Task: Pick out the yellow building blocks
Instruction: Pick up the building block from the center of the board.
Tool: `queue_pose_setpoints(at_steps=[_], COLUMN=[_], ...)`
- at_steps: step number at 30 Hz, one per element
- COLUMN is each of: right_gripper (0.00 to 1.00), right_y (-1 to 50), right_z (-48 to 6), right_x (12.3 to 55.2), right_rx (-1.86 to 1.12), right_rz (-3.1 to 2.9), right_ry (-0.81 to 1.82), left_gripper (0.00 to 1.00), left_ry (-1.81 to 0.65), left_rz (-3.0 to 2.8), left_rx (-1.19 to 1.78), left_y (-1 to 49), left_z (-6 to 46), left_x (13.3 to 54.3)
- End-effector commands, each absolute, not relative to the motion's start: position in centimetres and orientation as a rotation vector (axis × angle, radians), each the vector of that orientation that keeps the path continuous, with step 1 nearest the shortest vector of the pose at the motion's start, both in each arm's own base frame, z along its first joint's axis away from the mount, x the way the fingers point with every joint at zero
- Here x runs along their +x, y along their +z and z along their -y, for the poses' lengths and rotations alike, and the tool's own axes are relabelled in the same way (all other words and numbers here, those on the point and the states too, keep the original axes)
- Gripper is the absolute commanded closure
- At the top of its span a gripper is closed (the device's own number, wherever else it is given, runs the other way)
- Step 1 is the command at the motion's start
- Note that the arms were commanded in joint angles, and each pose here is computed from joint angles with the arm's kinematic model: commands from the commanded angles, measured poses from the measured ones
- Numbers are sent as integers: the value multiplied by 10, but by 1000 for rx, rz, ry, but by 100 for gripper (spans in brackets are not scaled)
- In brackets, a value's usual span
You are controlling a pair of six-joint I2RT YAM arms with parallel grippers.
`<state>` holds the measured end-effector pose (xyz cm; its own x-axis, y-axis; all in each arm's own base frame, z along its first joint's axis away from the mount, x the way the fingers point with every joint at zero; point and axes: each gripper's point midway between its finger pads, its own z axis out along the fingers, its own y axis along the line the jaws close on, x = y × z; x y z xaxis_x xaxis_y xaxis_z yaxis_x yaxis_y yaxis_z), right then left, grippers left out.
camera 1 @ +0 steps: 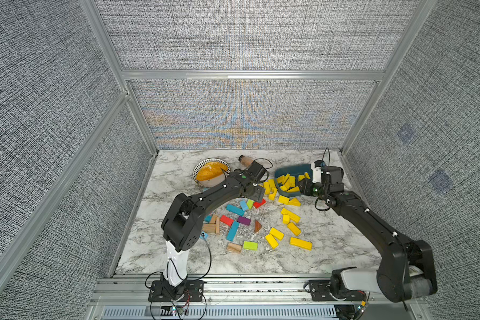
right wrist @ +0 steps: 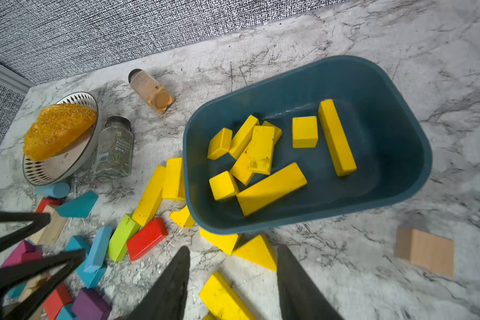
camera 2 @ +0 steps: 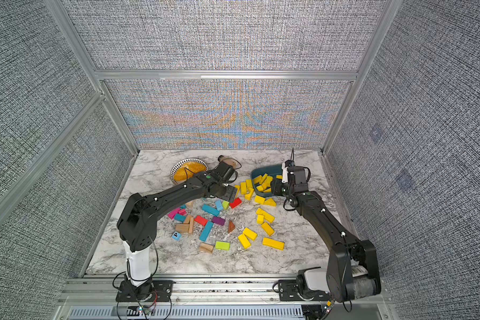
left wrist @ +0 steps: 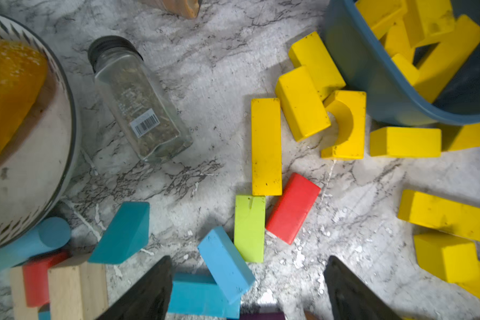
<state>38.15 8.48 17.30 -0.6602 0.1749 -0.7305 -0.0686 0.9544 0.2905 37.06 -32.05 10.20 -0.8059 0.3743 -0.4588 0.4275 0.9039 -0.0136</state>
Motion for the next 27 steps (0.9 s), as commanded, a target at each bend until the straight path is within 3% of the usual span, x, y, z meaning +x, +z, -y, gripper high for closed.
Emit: queue_pose_setpoints(at_steps=[1, 9, 27], right_gripper=[48, 48, 48], right_y=[176, 153, 150], right_z=[-81, -77, -78], right_x=[374, 349, 339], right_rx=[61, 82, 85], right_rz=[-2249, -2286, -2286], right_ry=[354, 360, 392], left_gripper=[14, 20, 41], left_ry=[-157, -246, -167], left_rz=[-2684, -2750, -2790], left_rx=[668, 700, 697], left_y=[85, 61, 23], left_z=[324, 352, 361], left_x=[367, 380, 399])
